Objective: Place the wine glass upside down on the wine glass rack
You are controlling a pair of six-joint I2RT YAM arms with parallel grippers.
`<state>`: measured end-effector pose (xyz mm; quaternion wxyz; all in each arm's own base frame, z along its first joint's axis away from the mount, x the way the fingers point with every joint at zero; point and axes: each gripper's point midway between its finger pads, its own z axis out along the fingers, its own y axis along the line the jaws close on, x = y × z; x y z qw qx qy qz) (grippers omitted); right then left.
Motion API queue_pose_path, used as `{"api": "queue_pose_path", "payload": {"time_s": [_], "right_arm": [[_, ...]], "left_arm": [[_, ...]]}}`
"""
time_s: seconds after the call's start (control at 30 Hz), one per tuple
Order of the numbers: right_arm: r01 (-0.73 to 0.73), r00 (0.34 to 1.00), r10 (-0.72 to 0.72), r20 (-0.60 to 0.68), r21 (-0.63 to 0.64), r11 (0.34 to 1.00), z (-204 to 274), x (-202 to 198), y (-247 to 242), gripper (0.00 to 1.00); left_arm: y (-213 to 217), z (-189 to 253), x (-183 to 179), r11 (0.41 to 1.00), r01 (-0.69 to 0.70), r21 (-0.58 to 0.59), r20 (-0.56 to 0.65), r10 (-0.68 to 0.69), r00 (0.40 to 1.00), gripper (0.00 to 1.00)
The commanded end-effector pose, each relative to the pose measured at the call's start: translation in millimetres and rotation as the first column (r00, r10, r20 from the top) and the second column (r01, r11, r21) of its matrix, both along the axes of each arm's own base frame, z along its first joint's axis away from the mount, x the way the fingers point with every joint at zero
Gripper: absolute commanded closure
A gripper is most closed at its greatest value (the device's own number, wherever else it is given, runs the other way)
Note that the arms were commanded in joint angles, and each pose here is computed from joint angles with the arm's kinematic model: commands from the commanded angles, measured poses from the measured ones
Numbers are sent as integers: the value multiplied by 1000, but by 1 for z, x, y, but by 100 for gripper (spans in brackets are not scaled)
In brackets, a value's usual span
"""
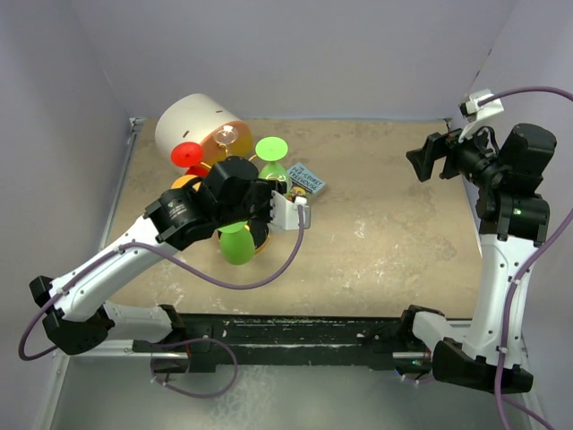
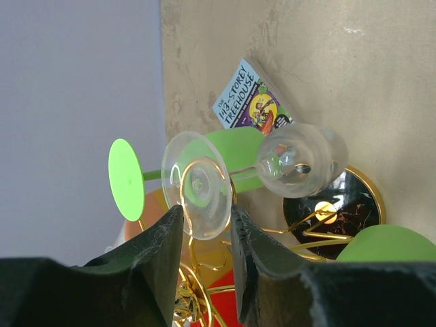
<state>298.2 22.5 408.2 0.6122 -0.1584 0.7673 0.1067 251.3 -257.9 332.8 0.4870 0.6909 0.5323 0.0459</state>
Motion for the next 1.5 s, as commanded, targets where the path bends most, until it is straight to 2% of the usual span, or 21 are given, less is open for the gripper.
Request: {"api": "queue_pose_path", "payload": {"time_s": [0.0, 0.17, 0.27, 0.5, 0.6, 0.77, 0.87, 0.97, 1.1, 1.27, 1.37, 1.47], "right_arm": [[-11, 999, 11, 49, 4, 1000, 13, -2, 2, 8], [-10, 999, 10, 50, 3, 1000, 13, -2, 2, 8], [-11, 999, 11, 50, 3, 1000, 14, -2, 2, 8], [53, 997, -49, 55, -68, 996, 20, 4, -14, 8], [71, 997, -66, 51, -105, 992, 20, 8, -21, 8], [-31, 999, 27, -36, -127, 991, -5, 11, -11, 10], [-45, 997, 35, -74, -142, 989, -18, 18, -9, 11], [-1, 997, -15, -80, -195, 981, -27, 27, -7, 9], [133, 987, -152, -54, -264, 955, -29, 39, -20, 2], [323, 945, -323, 49, -294, 900, -14, 39, -51, 0], [365, 929, -335, 157, -235, 901, 8, 29, -50, 0], [391, 908, -349, 231, -167, 905, 27, 17, -50, 0]], "left_arm": [[2, 28, -7, 996, 16, -86, 20, -15, 1000, 62], [4, 26, -10, 997, 25, -79, 14, -24, 1000, 60], [6, 28, -15, 995, 42, -89, 6, -42, 999, 54], [13, 60, -35, 968, 69, -241, -63, -87, 994, 41], [24, 73, -35, 952, 30, -305, -86, -59, 995, 33], [57, 95, -17, 896, -125, -426, -110, 86, 990, 22], [88, 121, 3, 800, -263, -539, -112, 242, 964, 10], [138, 145, 29, 638, -421, -645, -119, 459, 880, 0], [207, 146, 50, 408, -571, -713, -174, 686, 707, 1], [271, 140, 47, 155, -602, -783, -249, 810, 532, 1], [293, 142, 34, 61, -573, -817, -269, 839, 473, 1], [296, 149, 23, 61, -528, -847, -244, 837, 490, 1]]}}
